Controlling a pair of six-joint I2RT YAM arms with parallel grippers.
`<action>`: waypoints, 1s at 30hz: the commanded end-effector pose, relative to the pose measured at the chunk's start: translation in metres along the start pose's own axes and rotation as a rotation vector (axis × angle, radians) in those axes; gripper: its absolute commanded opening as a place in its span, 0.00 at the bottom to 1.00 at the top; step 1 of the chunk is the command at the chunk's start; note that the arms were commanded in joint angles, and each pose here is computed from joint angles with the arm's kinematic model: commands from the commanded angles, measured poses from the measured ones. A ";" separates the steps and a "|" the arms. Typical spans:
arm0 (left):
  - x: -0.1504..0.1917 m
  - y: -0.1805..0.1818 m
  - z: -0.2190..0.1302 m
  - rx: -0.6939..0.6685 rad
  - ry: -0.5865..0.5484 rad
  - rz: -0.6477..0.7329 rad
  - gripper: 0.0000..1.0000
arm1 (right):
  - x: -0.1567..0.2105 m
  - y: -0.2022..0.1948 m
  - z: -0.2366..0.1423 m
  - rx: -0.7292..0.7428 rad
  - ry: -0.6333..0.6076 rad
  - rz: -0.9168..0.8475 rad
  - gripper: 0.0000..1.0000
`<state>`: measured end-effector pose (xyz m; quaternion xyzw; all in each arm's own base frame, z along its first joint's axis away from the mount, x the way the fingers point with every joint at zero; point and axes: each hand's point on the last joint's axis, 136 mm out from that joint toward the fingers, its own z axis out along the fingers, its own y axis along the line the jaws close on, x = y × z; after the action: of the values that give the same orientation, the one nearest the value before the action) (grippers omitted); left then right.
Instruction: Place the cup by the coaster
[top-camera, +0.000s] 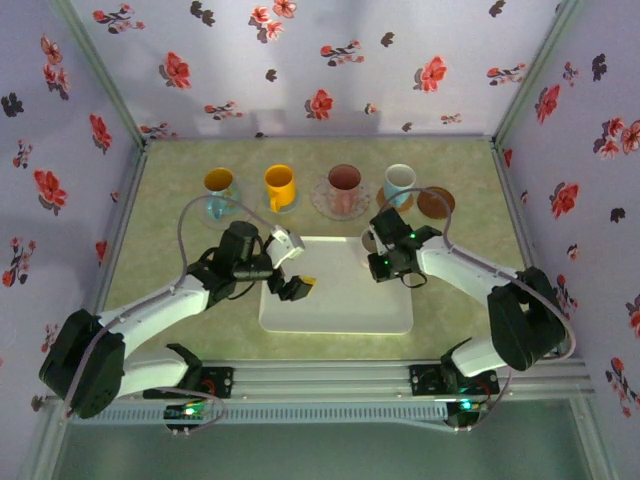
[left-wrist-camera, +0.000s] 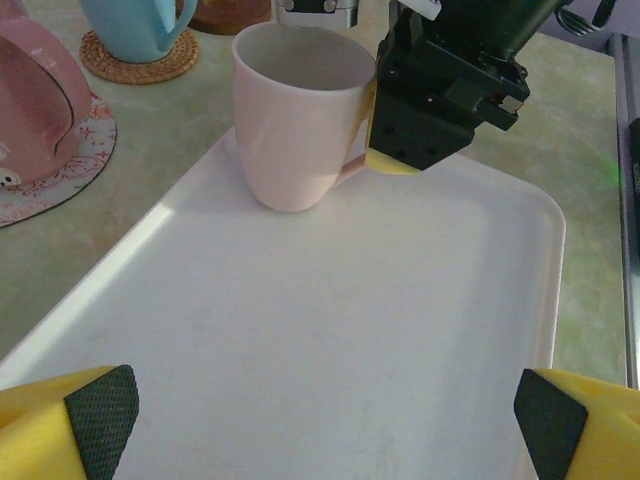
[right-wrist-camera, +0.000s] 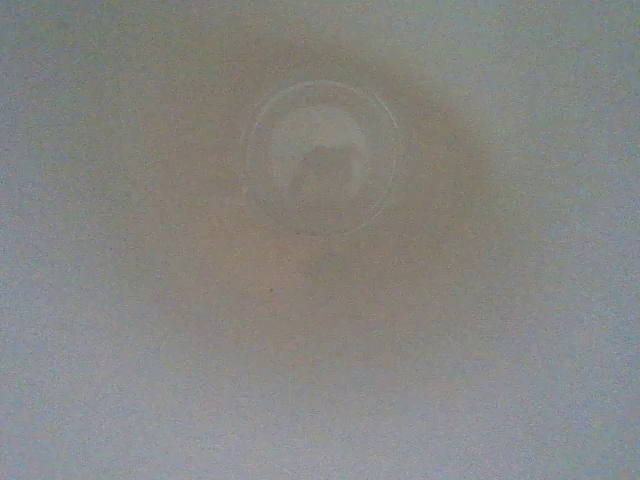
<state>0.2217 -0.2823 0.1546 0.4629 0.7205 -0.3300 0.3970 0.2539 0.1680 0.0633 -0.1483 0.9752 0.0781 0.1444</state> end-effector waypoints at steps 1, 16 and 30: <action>-0.029 0.002 -0.003 -0.009 -0.059 0.034 1.00 | -0.011 0.002 -0.017 0.004 -0.074 -0.015 0.00; -0.090 0.004 -0.017 -0.034 -0.168 0.105 1.00 | -0.051 0.012 -0.091 -0.056 -0.233 -0.020 0.00; -0.143 0.015 -0.010 -0.043 -0.273 0.197 1.00 | -0.076 -0.028 -0.146 0.006 -0.290 0.026 0.00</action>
<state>0.2633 -0.3164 0.2644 0.4641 0.6481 -0.3343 0.5028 0.2886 0.1383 0.1910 -0.1132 0.9562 0.0975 0.2517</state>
